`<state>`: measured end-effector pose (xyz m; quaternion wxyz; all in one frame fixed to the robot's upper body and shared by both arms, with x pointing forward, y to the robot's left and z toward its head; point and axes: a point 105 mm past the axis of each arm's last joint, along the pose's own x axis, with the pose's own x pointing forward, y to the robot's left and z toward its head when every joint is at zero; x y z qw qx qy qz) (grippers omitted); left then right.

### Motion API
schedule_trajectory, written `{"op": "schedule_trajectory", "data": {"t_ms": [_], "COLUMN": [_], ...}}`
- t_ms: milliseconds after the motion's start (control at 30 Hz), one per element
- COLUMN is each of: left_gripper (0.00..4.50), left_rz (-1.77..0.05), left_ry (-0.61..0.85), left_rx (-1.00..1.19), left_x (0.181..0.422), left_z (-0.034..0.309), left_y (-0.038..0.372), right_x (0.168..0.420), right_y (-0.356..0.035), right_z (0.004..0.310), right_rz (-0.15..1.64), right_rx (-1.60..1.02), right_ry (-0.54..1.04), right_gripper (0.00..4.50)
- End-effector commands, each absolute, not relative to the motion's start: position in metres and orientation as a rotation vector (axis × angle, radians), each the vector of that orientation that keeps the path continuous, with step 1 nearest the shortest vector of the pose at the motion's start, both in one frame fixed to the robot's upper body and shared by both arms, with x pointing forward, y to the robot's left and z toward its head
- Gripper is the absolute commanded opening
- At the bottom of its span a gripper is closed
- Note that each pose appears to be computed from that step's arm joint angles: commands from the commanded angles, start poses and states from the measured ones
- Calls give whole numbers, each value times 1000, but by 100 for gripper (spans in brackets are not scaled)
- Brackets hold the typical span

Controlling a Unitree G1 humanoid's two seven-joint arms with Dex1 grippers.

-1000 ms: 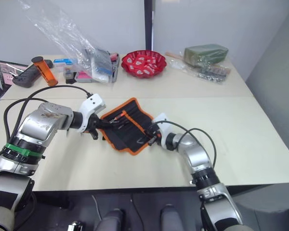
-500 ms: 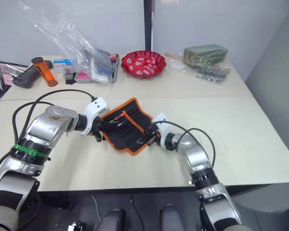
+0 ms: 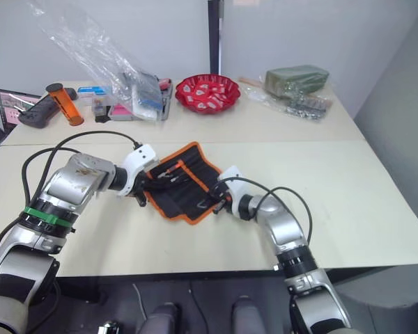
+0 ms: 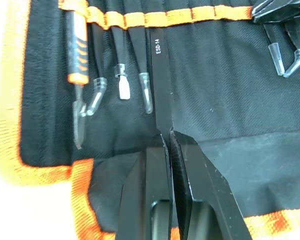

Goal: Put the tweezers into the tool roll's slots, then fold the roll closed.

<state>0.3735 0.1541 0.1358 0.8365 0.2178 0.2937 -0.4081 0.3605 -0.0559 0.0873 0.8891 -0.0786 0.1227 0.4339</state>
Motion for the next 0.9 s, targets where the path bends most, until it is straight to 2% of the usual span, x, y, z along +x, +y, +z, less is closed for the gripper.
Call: {"op": "schedule_trajectory", "data": {"t_ms": [33, 533, 900], "left_gripper": [0, 0, 0], "left_rz": [-853, -865, -877], "left_ry": [564, 524, 461], "left_rx": [478, 462, 423], "left_x": [378, 393, 416], "left_z": [154, 142, 135], "left_y": [150, 126, 102], "right_x": [349, 347, 342], "right_y": [-57, -58, -55], "right_z": [51, 48, 46], "right_rz": [915, 908, 919], "right_rx": [-179, -182, -183], "right_ry": [402, 412, 421], "right_gripper": [2, 2, 2]}}
